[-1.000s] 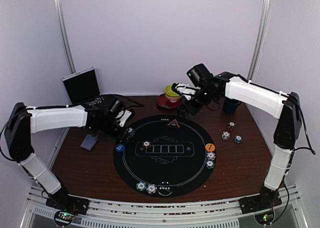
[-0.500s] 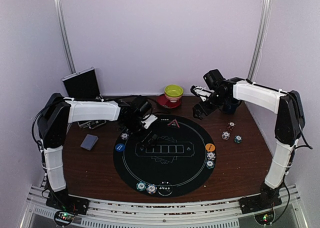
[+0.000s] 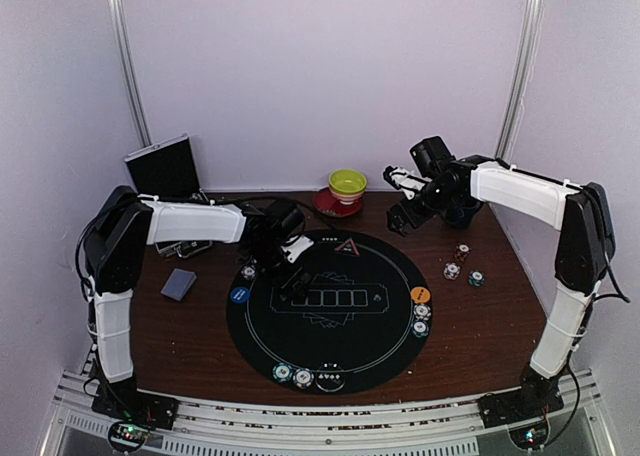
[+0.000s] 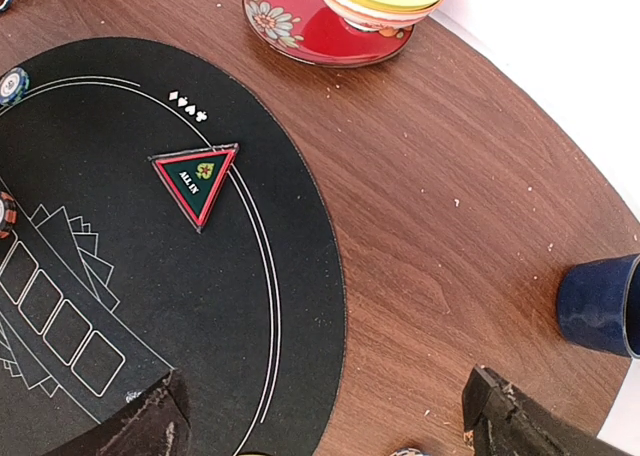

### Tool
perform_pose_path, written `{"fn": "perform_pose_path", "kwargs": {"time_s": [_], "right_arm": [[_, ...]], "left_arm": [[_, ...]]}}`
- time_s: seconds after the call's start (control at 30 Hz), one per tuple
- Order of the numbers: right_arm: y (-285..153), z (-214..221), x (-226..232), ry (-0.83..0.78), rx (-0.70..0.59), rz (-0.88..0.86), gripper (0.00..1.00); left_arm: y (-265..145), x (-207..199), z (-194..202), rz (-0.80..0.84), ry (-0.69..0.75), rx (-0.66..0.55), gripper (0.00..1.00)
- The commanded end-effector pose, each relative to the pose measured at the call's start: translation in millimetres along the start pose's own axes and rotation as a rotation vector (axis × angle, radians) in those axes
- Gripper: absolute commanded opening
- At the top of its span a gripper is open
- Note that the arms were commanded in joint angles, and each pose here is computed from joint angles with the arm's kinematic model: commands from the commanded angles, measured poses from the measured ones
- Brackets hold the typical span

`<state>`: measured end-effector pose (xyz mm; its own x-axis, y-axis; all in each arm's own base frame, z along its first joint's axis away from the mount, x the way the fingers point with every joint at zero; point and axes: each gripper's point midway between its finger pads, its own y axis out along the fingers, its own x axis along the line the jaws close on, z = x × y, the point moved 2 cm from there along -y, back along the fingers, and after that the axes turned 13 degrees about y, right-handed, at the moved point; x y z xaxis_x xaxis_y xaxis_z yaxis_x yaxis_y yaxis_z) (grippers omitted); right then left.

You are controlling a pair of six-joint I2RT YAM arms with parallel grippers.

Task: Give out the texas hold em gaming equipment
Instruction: Pick up the poker chip from the pile of poker chips.

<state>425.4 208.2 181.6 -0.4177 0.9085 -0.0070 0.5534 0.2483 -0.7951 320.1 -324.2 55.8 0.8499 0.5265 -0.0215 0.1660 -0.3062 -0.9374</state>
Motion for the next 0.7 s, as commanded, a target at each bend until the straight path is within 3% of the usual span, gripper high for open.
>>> {"fn": "perform_pose_path", "kwargs": {"time_s": [0.0,0.2,0.43,0.67], "right_arm": [[-9,-6,-3,0.010,-0.037,0.021,0.96],[-9,-7,-3,0.009,-0.039,0.020,0.96],[-10,-7,-4,0.007,-0.043,0.023,0.96],[-10,-7,-4,0.006,-0.045,0.023,0.95]], "left_arm": [[7,4,-2,0.007,0.005,0.010,0.87],[14,11,0,-0.031,0.001,0.031,0.87],[21,13,2,-0.036,0.002,0.057,0.74],[24,15,8,-0.052,0.007,0.077,0.69]]}}
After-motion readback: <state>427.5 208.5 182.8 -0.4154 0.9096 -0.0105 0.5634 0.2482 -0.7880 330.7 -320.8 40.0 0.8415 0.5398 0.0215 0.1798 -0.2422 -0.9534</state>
